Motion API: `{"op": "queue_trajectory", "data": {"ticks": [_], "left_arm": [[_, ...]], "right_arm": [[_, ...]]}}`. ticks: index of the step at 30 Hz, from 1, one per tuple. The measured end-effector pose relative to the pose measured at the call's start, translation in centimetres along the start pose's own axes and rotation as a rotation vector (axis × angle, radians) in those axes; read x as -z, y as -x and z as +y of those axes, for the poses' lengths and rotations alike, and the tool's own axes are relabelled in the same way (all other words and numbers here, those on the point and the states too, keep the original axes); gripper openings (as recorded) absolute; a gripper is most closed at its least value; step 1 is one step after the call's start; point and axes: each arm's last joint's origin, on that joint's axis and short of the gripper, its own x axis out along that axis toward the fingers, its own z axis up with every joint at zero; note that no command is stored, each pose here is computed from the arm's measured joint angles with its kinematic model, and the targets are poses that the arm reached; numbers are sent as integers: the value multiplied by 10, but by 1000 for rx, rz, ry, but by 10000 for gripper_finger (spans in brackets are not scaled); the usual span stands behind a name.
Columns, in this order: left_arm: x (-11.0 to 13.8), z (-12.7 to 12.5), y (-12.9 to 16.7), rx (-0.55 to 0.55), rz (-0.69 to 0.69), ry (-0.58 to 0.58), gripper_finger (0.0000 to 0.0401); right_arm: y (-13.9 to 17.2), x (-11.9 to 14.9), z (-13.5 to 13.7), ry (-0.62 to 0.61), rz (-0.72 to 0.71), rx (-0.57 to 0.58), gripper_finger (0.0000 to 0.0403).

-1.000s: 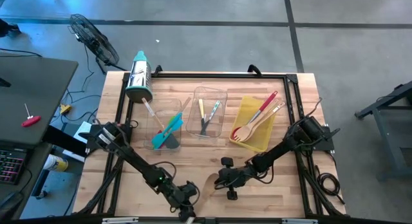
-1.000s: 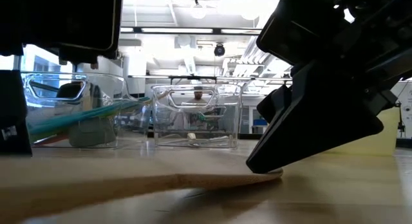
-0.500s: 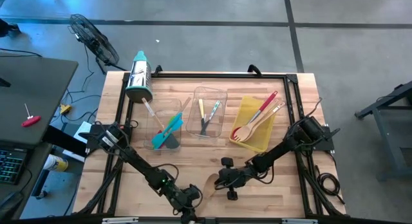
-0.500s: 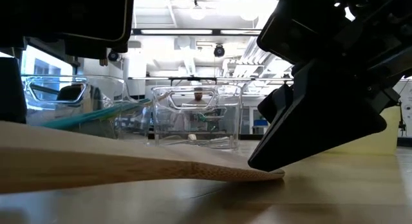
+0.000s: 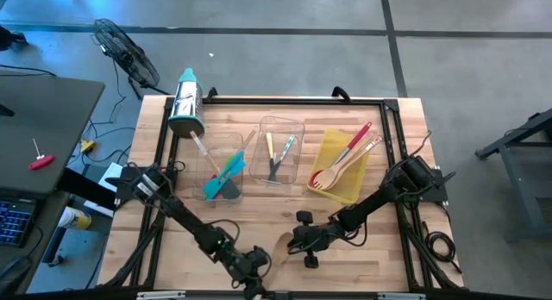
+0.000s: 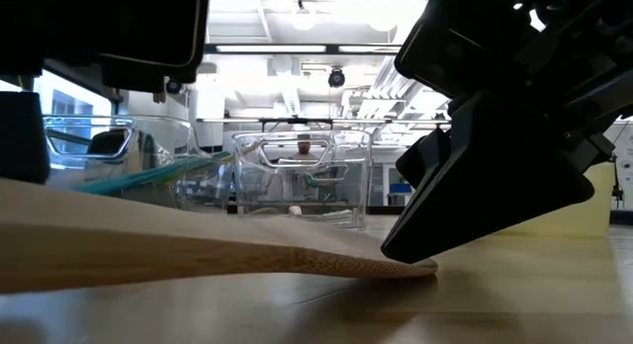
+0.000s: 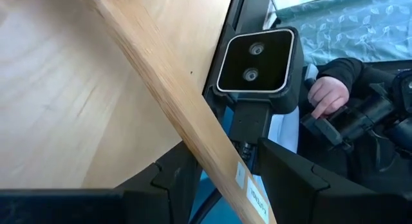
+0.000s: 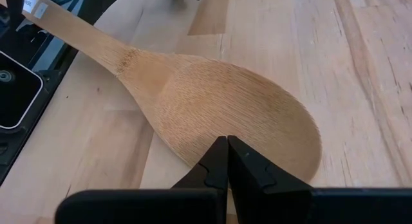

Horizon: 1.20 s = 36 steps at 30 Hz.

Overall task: Pick & Place Kitchen Items
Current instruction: Put the brown serving spoon into the yellow bin

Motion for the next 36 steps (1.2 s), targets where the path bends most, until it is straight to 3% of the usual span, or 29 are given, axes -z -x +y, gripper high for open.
{"op": "queue_trajectory", "data": {"ticks": [21, 36], "left_arm": [[-8, 2, 0, -7, -23, 29, 159], [-19, 10, -19, -62, 37, 77, 159]], "right_arm": [[0, 0, 0, 3, -1, 2, 2], [0, 0, 0, 3, 0, -1, 3]]}}
